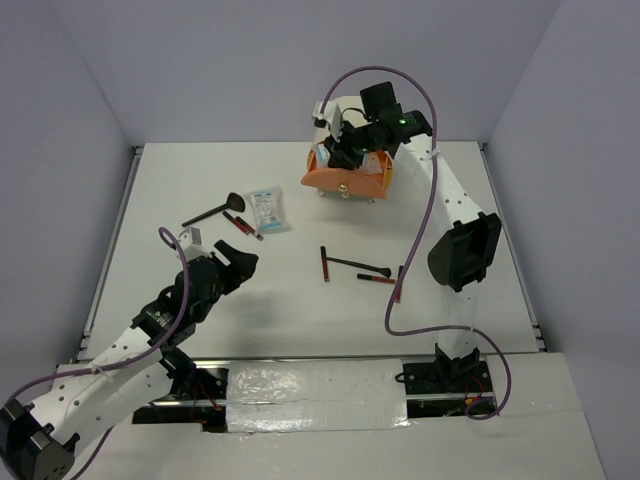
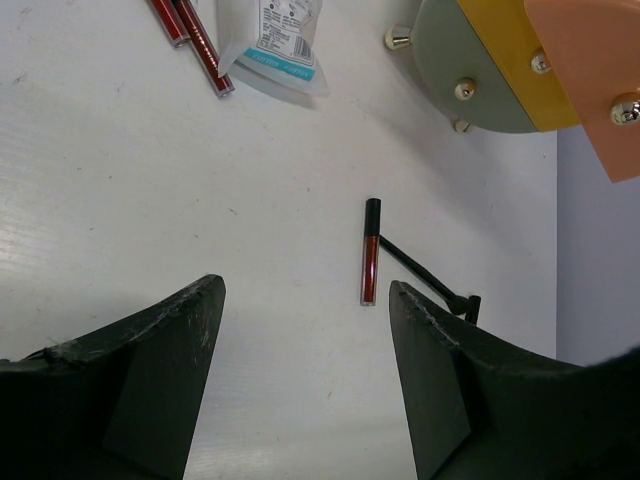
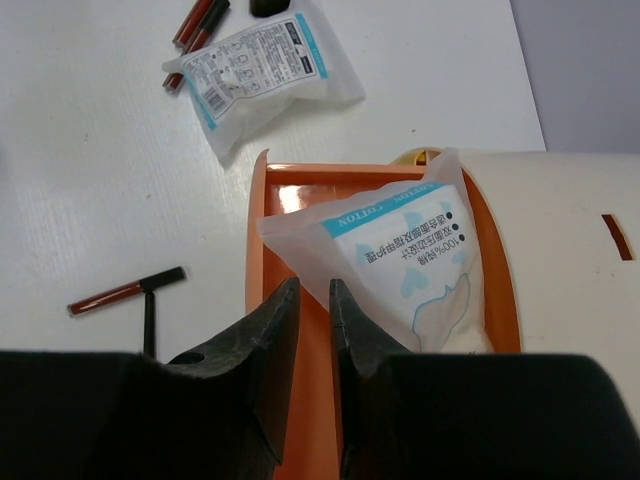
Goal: Organize the makeup
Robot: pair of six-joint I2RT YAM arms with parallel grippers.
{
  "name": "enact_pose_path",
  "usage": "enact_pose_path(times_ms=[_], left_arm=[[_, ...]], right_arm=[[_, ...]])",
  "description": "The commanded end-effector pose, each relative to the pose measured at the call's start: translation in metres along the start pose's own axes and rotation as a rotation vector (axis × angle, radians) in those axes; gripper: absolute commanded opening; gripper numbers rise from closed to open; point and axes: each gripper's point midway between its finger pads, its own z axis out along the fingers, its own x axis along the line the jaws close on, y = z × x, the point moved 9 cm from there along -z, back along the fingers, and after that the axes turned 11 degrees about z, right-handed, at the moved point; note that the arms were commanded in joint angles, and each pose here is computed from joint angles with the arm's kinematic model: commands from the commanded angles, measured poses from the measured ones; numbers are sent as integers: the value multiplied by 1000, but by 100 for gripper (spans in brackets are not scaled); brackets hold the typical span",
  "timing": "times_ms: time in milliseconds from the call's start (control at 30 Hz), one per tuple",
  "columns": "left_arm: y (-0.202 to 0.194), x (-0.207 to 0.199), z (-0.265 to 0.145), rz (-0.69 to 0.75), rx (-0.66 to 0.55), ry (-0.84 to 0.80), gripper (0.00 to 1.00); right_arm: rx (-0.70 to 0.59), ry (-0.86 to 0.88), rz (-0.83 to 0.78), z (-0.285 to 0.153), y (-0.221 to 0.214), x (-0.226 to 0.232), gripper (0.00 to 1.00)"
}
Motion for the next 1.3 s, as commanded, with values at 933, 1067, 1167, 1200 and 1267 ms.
enact_pose_path(times_ms=[933, 1067, 1167, 1200, 1267], left_arm=[[10, -8, 2, -13, -36, -17, 79], [9, -8, 1, -15, -39, -18, 79], [9, -8, 1, -14, -36, -17, 79], [9, -8, 2, -13, -37, -16, 79], [9, -8, 1, -12, -36, -15, 79]], right_arm=[[-31, -253, -7, -15, 18, -23, 27], [-91, -178, -47, -24, 25, -9, 29], [-138, -137, -52, -30, 35, -3, 29], [-153, -129, -47, -31, 39, -2, 29], [-172, -120, -44, -30, 43, -1, 30]])
